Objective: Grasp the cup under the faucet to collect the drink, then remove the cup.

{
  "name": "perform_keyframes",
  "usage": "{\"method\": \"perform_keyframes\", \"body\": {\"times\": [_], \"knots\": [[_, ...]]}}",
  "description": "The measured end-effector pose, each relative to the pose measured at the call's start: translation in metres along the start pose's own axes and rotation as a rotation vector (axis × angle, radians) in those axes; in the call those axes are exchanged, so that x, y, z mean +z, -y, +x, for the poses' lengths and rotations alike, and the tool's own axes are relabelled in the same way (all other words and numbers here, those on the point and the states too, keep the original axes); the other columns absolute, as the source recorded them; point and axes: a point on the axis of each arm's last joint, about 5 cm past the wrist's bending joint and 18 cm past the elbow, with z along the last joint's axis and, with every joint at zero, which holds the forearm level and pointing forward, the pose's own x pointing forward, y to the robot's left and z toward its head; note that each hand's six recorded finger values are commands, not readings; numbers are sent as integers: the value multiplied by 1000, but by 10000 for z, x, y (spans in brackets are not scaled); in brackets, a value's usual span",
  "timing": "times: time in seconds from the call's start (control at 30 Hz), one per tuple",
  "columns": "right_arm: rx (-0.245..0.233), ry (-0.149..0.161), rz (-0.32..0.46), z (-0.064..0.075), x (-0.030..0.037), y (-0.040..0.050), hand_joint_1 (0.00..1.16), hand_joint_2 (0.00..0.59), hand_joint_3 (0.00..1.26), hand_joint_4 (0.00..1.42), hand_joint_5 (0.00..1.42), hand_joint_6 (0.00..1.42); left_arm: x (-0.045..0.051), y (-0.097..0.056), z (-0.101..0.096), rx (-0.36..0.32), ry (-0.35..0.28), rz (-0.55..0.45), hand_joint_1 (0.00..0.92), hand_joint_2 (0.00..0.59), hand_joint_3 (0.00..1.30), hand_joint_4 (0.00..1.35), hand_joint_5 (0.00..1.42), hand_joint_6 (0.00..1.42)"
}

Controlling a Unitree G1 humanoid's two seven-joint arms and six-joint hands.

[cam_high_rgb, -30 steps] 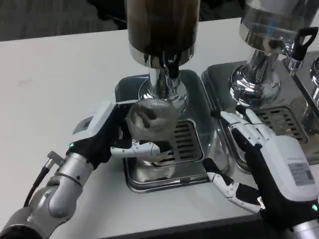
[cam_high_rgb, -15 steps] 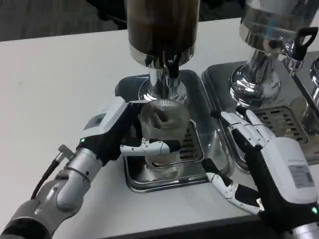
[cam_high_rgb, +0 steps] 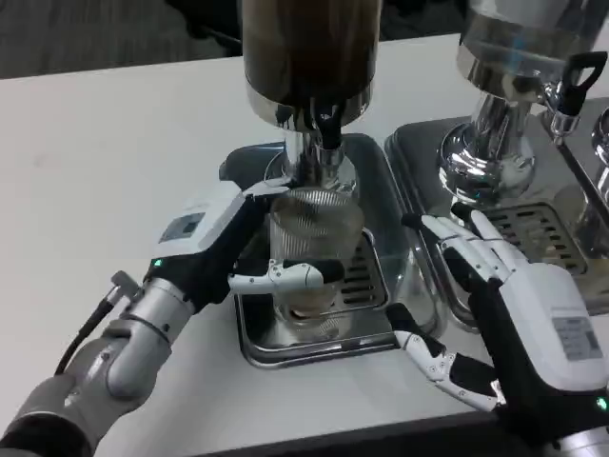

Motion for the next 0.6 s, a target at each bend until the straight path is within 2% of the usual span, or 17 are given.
{"method": "perform_keyframes", "body": {"times": [0.1, 0.17, 0.4, 0.6], "knots": [[-1, 2, 0, 6, 1, 1, 555, 380, 210, 185, 73, 195, -4, -25, 3, 8, 6, 43, 177, 39, 433, 0, 13, 104], [-3, 5, 0, 16, 2, 3, 555, 380, 213, 186, 73, 195, 7, -31, 13, 5, 15, 68, 169, 40, 411, 0, 1, 10], [-3, 7, 1, 23, 2, 5, 561, 385, 217, 187, 73, 195, 22, 6, 19, -41, 23, 113, 161, 41, 344, 0, 0, 0], [2, 8, 1, 26, 1, 8, 570, 380, 218, 187, 73, 195, 21, 19, 20, -55, 14, 123, 161, 46, 294, 0, 0, 0]]}}
